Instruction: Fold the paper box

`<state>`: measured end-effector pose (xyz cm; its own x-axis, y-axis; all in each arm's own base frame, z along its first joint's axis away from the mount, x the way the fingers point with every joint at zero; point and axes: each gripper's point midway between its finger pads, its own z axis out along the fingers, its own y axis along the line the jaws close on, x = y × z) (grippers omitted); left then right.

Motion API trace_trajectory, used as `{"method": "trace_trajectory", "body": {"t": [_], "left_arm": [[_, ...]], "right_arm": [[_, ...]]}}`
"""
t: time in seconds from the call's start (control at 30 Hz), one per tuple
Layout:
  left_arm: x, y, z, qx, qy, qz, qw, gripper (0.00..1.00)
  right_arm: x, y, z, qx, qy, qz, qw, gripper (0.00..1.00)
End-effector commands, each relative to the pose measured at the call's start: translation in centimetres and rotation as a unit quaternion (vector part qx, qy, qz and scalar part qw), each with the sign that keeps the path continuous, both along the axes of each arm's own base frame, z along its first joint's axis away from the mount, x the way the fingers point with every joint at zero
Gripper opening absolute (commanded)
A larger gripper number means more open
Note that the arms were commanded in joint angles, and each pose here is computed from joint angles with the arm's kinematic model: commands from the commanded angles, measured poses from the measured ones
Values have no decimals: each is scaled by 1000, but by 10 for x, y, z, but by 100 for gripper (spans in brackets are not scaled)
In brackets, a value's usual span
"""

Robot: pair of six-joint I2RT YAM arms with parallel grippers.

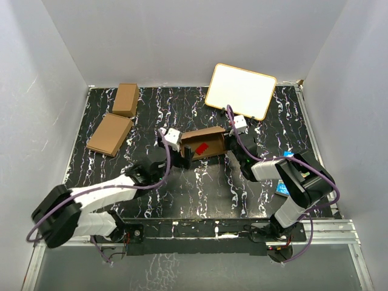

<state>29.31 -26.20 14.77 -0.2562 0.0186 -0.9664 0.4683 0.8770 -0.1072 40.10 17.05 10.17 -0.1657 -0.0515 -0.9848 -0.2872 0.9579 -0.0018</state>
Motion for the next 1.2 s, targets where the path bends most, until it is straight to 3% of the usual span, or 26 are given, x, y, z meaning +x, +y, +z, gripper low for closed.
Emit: {"method": "trace_trajectory", "body": {"t": [0.0, 0.2, 0.43, 0.57, 0.7, 0.83, 1.17], "left_arm": [[-54, -13, 28, -9, 29, -146, 989, 79], [-61, -14, 99, -75, 31, -174, 981, 83], [15, -2, 132, -149, 92, -101, 979, 78], [58, -4, 100, -168, 159, -84, 969, 65], [78, -19, 53, -163, 218, -102, 957, 55], [81, -35, 15, -170, 265, -129, 940, 49], [75, -37, -33, -165, 318, -125, 925, 44]], "right_arm": [[4, 4, 10, 20, -17, 5, 1000, 9], [4, 1, 9, 21, -14, 3, 1000, 9], [5, -1, 5, 22, -7, 6, 1000, 10], [4, 0, 4, 21, -6, 10, 1000, 10], [3, 0, 4, 19, -6, 15, 1000, 11], [3, 0, 5, 17, -8, 19, 1000, 13], [0, 5, 3, 13, -2, 39, 999, 20]]}}
